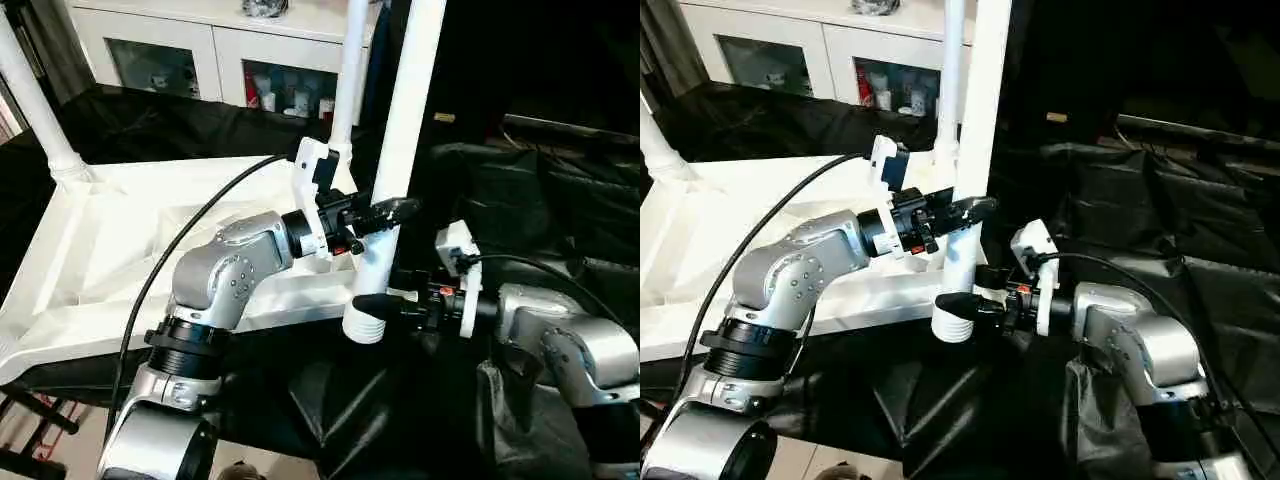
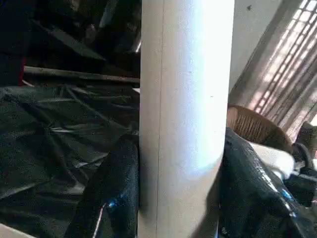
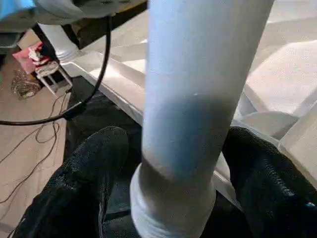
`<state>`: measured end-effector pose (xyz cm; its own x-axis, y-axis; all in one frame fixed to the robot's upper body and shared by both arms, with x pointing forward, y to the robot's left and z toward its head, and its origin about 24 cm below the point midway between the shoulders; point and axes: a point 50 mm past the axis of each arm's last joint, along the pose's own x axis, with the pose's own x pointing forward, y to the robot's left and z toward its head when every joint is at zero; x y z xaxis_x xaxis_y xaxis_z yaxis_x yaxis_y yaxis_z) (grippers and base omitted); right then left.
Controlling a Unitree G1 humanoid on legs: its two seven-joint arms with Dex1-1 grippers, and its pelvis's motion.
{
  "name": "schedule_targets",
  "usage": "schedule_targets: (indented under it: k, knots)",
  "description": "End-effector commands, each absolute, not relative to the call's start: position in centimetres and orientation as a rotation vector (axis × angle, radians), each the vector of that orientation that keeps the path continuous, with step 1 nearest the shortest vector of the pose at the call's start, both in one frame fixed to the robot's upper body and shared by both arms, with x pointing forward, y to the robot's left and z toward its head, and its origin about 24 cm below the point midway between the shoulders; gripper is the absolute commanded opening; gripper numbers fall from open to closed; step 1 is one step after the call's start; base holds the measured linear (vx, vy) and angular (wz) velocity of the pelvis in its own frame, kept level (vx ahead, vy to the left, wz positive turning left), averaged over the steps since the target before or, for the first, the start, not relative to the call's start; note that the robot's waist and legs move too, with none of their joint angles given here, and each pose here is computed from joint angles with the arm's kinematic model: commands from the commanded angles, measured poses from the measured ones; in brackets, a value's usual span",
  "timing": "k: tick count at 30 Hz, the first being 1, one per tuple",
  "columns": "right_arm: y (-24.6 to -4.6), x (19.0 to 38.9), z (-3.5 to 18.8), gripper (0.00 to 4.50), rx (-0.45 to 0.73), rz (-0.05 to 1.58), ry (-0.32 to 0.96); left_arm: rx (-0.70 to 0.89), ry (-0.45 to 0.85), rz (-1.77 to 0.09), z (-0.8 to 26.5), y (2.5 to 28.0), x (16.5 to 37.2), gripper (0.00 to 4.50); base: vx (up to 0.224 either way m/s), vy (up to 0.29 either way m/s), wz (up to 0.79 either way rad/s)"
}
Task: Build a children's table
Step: Insert table leg to table base
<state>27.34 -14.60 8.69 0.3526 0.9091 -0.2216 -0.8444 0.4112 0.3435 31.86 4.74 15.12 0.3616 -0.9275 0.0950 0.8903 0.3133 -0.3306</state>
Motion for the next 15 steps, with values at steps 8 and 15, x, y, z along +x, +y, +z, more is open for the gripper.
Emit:
schedule_targets:
  k: [8, 15]
  knots:
    - [-14.48, 27.79, 8.47, 3.49, 0.173, 1.113, 0.439, -0.333, 0.074, -1.279, 16.41, 3.77, 31.36, 1.84, 0.000, 0.000, 0.00]
    - [-14.34, 27.96, 8.33, 3.49, 0.173, 1.114, 0.446, -0.350, 0.067, -1.281, 16.60, 3.75, 31.33, 1.84, 0.000, 0.000, 0.00]
